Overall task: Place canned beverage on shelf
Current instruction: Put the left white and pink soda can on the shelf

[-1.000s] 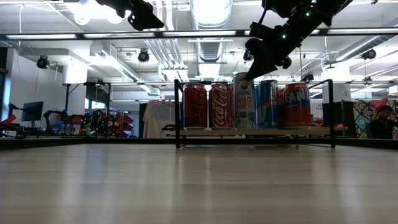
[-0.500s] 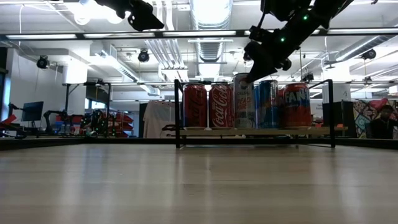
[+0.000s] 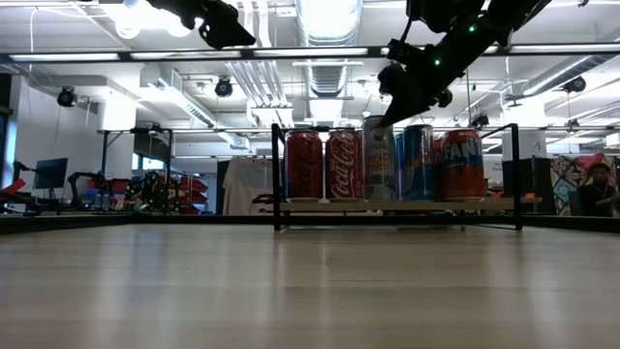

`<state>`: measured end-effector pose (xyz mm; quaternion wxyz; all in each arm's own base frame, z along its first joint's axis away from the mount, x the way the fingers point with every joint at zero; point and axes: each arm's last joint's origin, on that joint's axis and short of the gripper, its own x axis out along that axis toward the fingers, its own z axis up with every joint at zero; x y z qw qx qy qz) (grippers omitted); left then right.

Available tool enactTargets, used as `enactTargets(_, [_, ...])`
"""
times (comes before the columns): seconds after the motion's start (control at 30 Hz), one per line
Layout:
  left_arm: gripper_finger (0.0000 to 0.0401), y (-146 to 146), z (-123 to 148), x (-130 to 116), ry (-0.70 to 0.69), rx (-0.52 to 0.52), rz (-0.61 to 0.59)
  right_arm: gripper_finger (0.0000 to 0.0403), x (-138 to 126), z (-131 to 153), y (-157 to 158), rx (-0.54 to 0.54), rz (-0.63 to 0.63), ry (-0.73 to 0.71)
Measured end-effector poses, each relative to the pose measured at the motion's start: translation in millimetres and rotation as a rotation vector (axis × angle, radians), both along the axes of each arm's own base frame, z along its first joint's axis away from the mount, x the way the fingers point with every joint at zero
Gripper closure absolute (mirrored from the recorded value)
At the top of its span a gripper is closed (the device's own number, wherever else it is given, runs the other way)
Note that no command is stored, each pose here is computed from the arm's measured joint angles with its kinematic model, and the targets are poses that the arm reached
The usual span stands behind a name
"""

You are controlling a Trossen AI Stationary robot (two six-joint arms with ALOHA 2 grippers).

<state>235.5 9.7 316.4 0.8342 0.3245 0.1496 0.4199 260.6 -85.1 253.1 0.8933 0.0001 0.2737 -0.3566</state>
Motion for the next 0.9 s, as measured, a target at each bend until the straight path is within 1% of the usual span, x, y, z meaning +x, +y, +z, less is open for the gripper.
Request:
enactTargets(0.57, [0.0012,0.0,-0.2,0.0,-0.004,-0.004,0.0,0.0394,-0.4,-0.1,-1.5,0.006,0.002,-0.002])
enactTargets(0.9, [0.0012,-0.1,-0.2,0.0,-0.01,-0.009,-0.001,0.0394,0.9,2.1,-2.7,-0.014,-0.001,-0.02])
